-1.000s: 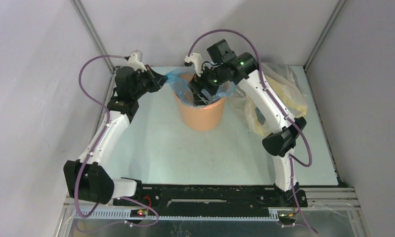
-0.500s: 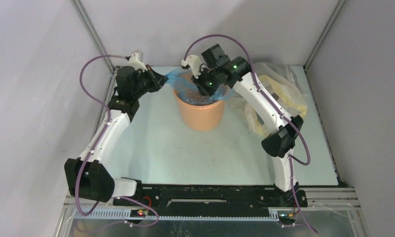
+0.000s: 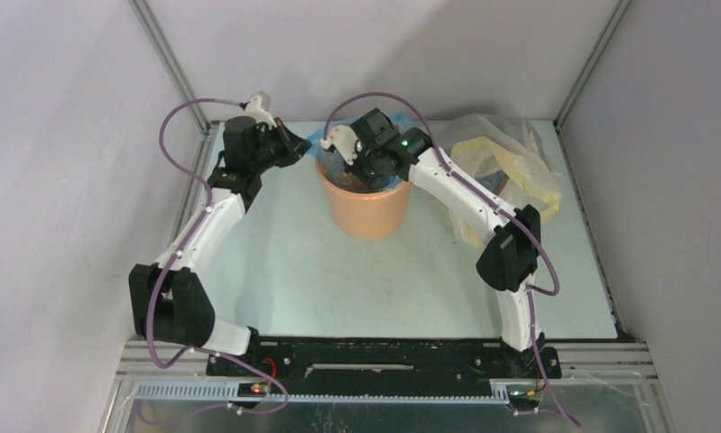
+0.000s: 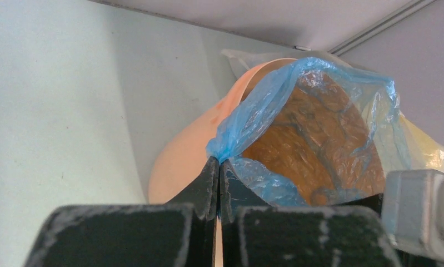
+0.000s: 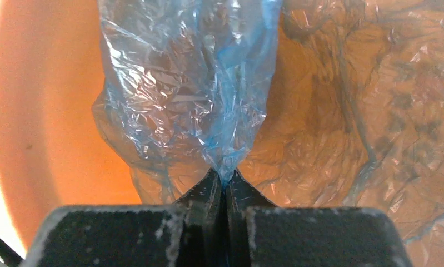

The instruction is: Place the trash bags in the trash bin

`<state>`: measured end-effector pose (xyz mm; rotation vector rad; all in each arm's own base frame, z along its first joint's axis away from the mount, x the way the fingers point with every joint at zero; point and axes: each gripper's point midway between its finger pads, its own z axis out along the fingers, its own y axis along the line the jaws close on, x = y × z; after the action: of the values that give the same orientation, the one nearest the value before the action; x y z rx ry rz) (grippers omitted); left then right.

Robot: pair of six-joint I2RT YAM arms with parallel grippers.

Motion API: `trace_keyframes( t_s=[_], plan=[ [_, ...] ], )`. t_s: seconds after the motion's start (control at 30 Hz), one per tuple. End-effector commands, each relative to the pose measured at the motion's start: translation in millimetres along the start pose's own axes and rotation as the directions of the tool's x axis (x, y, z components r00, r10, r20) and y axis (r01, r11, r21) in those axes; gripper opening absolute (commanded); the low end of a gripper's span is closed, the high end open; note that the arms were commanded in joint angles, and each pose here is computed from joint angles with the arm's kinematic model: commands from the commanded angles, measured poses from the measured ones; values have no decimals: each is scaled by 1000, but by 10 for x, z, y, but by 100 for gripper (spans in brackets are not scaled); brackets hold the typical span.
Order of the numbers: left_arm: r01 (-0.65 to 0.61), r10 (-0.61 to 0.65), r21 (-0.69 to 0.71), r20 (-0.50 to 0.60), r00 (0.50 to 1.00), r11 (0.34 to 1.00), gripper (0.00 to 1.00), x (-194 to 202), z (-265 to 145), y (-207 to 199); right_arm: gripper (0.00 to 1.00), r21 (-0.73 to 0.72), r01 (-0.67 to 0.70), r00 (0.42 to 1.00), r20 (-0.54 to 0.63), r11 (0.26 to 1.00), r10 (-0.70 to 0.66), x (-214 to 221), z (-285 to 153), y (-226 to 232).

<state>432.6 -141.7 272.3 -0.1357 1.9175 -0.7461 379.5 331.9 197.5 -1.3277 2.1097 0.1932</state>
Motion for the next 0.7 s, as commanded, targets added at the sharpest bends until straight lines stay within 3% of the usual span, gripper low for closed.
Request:
trace_keyframes(
  t_s=[0.0,0.17,0.33,0.5,0.67],
  plan=[
    [-25,21,58,61,998,998,0,-198,-73,-158,7,54,26,981,192,998,-36,-458,-574,-72],
    [-38,30,74,102,994,997,0,-315,-234,-260,20,44,35,971,234,998,-45,-517,-848,35],
    [-19,11,86,97,995,996,0,-274,-289,-285,27,9,50,970,237,999,-50,-468,-965,210],
    [-3,-4,85,85,996,996,0,-196,-315,-264,20,-42,62,973,226,997,-51,-379,-966,436],
    [4,-11,85,79,997,996,0,-139,-360,-251,4,-72,63,973,227,995,-45,-334,-969,561]
  ],
)
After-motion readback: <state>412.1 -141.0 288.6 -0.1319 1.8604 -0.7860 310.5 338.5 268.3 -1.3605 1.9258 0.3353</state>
